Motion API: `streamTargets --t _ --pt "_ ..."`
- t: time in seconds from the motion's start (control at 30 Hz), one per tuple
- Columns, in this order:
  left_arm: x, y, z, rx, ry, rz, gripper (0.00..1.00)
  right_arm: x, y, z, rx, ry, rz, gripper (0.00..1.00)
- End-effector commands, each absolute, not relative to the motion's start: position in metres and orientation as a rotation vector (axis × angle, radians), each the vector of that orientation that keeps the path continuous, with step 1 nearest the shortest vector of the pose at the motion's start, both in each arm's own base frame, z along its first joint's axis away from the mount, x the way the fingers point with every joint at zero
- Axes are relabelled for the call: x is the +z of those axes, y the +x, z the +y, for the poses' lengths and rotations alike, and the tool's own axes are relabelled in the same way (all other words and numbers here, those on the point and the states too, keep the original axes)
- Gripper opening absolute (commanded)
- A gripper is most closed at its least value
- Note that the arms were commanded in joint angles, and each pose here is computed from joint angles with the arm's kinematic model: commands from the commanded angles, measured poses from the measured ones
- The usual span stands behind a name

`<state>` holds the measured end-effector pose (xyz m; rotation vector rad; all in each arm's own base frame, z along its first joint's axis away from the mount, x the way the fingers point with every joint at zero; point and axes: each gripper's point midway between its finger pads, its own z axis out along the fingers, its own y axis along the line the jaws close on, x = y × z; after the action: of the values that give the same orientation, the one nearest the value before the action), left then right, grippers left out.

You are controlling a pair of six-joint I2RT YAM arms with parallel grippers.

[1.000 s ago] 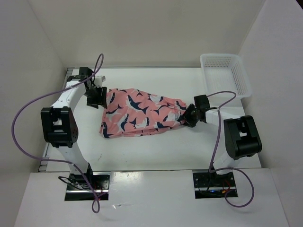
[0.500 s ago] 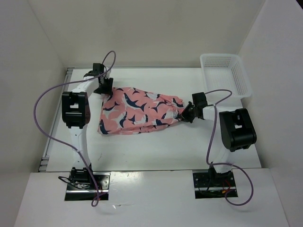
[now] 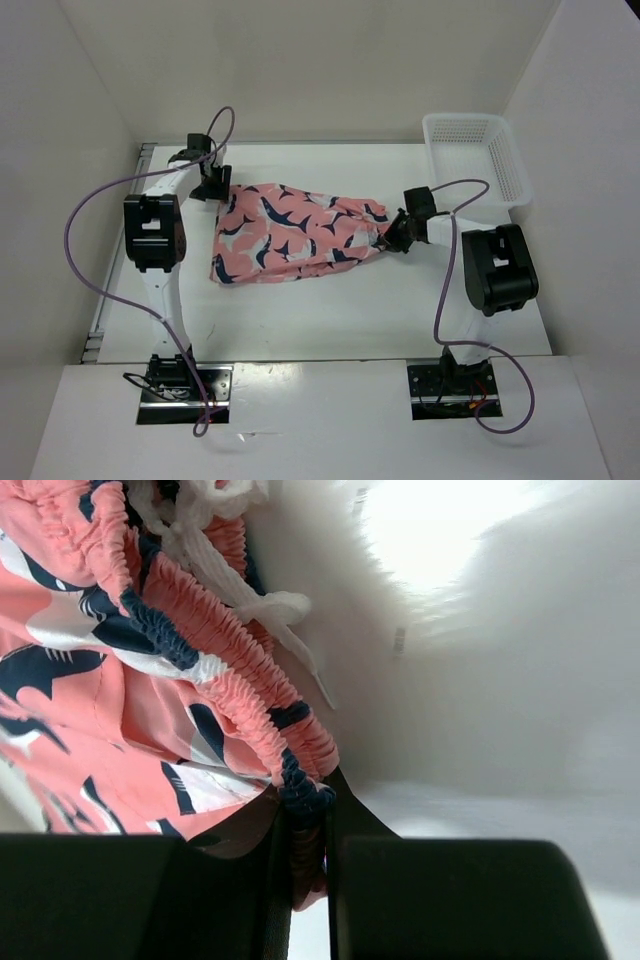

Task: Fold and stack the shorts
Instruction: Fold the shorts

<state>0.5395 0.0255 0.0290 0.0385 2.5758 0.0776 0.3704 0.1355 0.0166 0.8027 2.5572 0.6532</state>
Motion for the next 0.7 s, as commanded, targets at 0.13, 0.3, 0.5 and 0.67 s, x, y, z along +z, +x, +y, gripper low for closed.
streamTargets --t 0.13,0.3,0.5,0.67 --pt "0.095 0.491 -0.022 -0.180 0.147 2.572 0.72 0.068 0.377 0.082 0.428 0.805 2.439 0.00" --pt "0.084 0.464 -0.056 -0.146 0.248 2.648 0.74 0.103 0.382 0.058 0.293 0.731 2.390 0.00" --pt "0.040 0.439 -0.085 -0.281 0.322 2.778 0.75 0.138 0.397 0.049 0.222 0.602 2.360 0.00" --pt "0.014 0.436 -0.091 -0.244 0.351 2.832 0.75 0.186 0.431 0.078 0.117 0.297 2.286 0.00"
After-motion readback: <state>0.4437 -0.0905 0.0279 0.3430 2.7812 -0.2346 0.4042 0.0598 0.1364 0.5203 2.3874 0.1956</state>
